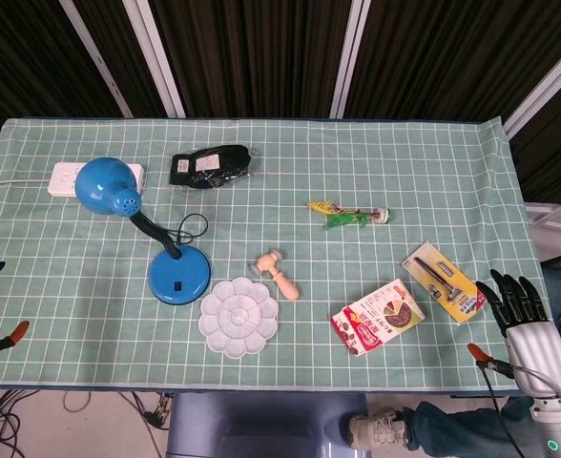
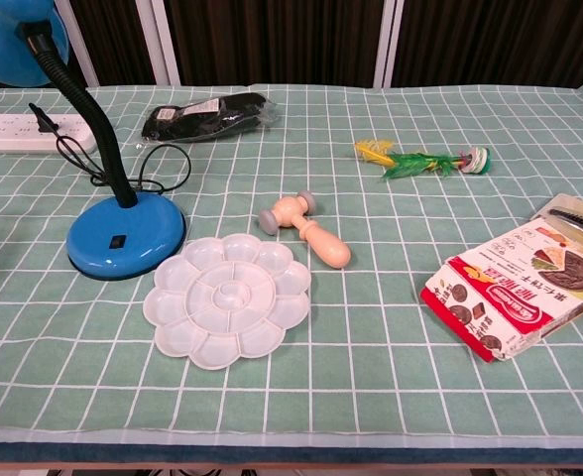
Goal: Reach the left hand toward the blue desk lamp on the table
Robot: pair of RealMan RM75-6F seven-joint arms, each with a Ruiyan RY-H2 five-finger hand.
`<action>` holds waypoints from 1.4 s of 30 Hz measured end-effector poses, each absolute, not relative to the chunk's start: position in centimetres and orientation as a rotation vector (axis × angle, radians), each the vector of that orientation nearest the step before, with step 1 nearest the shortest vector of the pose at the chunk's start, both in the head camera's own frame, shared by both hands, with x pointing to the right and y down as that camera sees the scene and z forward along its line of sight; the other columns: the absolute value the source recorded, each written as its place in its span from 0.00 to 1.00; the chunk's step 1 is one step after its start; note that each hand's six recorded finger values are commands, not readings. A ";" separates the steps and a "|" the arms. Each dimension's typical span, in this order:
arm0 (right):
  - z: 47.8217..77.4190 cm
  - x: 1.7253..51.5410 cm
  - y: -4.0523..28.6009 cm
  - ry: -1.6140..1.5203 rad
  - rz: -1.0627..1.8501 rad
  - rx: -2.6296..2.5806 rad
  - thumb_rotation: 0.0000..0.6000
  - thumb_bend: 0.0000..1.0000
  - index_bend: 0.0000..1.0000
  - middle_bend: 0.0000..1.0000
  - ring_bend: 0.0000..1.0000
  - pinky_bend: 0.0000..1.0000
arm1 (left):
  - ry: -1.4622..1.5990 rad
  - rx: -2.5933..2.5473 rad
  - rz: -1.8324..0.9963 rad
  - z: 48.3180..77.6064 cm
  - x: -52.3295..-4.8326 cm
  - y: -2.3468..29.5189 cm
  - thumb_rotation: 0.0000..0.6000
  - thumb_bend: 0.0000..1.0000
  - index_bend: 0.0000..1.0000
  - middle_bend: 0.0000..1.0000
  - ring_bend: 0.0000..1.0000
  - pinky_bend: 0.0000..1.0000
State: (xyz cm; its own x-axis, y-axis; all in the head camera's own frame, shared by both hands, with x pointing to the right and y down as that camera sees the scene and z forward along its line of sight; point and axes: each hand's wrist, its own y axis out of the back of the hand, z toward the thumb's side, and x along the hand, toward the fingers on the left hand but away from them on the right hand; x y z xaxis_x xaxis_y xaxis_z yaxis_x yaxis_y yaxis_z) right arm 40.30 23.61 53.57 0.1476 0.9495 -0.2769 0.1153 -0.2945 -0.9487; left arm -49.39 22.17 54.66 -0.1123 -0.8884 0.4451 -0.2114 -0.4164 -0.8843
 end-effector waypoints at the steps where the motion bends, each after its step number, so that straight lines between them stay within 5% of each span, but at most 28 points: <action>1: 53.6 40.3 23.6 -1.057 1.251 -1.584 1.00 0.17 0.12 0.03 0.02 0.00 | 1.223 -1.605 -1.573 54.6 -49.4 22.2 1.00 0.22 0.09 0.04 0.00 0.05; 23: 53.9 40.7 23.6 -1.051 1.285 -1.570 1.00 0.17 0.12 0.03 0.02 0.00 | 1.208 -1.634 -1.562 54.6 -49.0 22.4 1.00 0.26 0.03 0.04 0.00 0.06; 24: 53.9 40.8 23.6 -1.054 1.287 -1.569 1.00 0.17 0.12 0.03 0.02 0.00 | 1.202 -1.642 -1.561 54.7 -48.9 22.4 1.00 0.28 0.03 0.05 0.02 0.09; 27: 53.8 40.8 23.6 -1.061 1.290 -1.566 1.00 0.17 0.12 0.03 0.02 0.00 | 1.191 -1.652 -1.544 54.7 -48.6 22.3 1.00 0.39 0.03 0.17 0.24 0.41; 29: 53.8 40.8 23.6 -1.063 1.293 -1.564 1.00 0.17 0.12 0.03 0.02 0.00 | 1.186 -1.657 -1.525 54.8 -48.2 22.2 1.00 0.48 0.04 0.31 0.44 0.63; 32: 54.0 40.8 23.6 -1.062 1.301 -1.563 1.00 0.17 0.12 0.03 0.02 0.00 | 1.187 -1.683 -1.476 55.3 -46.9 22.1 1.00 0.59 0.05 0.51 0.64 0.81; 38: 53.9 40.7 23.7 -1.052 1.294 -1.560 1.00 0.17 0.12 0.03 0.02 0.00 | 1.151 -1.827 -1.404 58.6 -42.9 22.2 1.00 0.74 0.08 0.75 0.79 0.92; 42: 54.0 40.8 23.7 -1.053 1.301 -1.555 1.00 0.17 0.12 0.03 0.02 0.00 | 1.058 -1.935 -1.408 61.3 -40.1 22.1 1.00 0.76 0.08 0.77 0.81 0.92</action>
State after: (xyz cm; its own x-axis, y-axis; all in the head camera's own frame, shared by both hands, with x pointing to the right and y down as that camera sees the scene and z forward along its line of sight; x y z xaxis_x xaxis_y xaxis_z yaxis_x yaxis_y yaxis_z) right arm 40.85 23.66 53.98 0.1118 0.9494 -0.2933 0.0887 -0.3035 -0.9487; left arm -40.05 22.15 61.32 0.1552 -0.8276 0.5394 -0.2878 -0.5602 -0.7767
